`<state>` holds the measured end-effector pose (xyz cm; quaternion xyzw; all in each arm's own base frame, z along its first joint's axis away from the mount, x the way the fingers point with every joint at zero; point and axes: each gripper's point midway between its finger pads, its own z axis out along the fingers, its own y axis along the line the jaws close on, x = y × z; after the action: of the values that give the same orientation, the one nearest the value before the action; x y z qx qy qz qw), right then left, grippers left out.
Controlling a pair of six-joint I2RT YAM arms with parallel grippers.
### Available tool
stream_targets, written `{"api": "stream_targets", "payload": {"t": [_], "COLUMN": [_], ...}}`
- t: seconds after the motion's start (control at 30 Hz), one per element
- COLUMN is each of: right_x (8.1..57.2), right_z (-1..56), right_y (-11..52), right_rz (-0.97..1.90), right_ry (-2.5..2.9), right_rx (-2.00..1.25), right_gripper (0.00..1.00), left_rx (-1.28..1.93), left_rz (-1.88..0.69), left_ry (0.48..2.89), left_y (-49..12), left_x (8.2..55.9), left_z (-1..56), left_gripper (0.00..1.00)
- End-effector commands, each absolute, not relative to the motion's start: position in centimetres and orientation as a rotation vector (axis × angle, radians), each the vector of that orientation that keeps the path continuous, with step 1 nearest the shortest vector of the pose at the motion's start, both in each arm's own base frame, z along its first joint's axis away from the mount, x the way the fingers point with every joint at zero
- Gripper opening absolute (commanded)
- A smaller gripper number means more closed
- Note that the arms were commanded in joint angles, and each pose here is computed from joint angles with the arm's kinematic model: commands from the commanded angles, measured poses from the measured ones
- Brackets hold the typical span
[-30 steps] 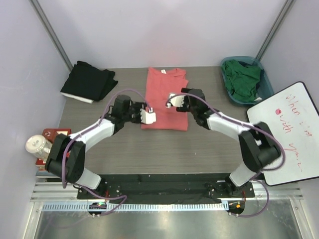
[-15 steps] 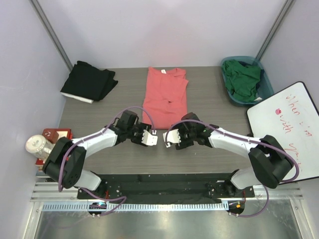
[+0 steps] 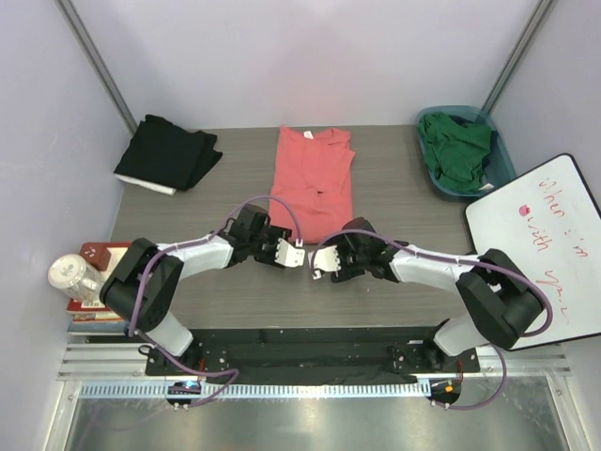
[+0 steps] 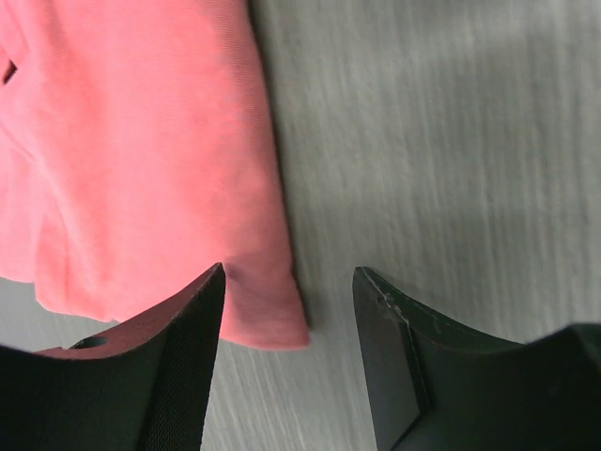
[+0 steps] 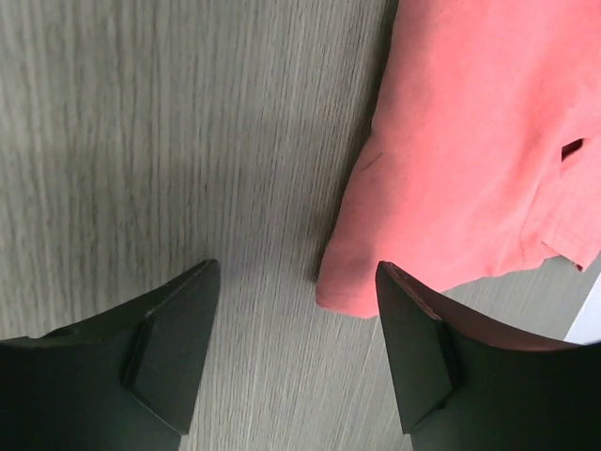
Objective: Fold and stack the t-shirts
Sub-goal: Grab one side of the 2/3 rectangular tshirt with both arms
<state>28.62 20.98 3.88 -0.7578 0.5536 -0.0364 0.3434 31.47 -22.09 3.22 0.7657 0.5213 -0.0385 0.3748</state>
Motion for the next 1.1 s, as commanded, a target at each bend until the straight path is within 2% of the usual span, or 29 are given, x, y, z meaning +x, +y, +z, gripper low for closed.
{"api": "stream_targets", "payload": {"t": [0.0,0.23,0.33,0.4,0.43,0.47,0.5,0.53,0.57,0.93,1.07], "right_x": [29.9,32.9,34.0,34.4,34.3,34.3,34.5,33.8,33.7,27.8,24.0], "right_z": [3.3,1.8,1.7,1.5,1.3,1.3,1.7,1.6,1.8,6.6,10.2], "right_y": [20.9,20.5,20.5,20.7,20.7,20.9,21.2,21.0,21.0,20.8,21.7], "right_rz": [-0.113,-0.117,-0.117,-0.116,-0.101,-0.093,-0.09,-0.064,-0.055,0.041,0.174], "right_ry": [1.449,1.506,1.512,1.508,1.514,1.512,1.508,1.532,1.541,1.48,1.409], "right_rx": [-1.938,-1.911,-1.908,-1.922,-1.931,-1.933,-1.922,-1.933,-1.928,-1.92,-1.961], "right_gripper": [0.72,0.64,0.61,0.55,0.46,0.37,0.24,0.06,0.01,0.01,0.01], "left_rx": [1.968,1.965,1.971,1.981,1.994,1.995,1.996,1.997,2.006,2.026,2.046], "left_rz": [-0.083,-0.087,-0.09,-0.106,-0.118,-0.126,-0.142,-0.151,-0.165,-0.335,-0.47], "left_ry": [1.361,1.375,1.37,1.378,1.386,1.388,1.391,1.395,1.404,1.407,1.369], "left_y": [-22.2,-22.7,-22.7,-22.7,-22.6,-22.8,-22.8,-22.8,-22.7,-21.6,-21.3], "left_x": [32.3,33.4,33.6,33.4,33.2,33.3,33.1,33.0,32.6,27.6,23.8], "left_z": [2.2,1.9,1.7,1.2,1.0,1.1,1.1,1.2,1.2,4.5,9.6], "left_gripper": [0.57,0.55,0.49,0.38,0.29,0.01,0.0,0.0,0.0,0.0,0.0]}}
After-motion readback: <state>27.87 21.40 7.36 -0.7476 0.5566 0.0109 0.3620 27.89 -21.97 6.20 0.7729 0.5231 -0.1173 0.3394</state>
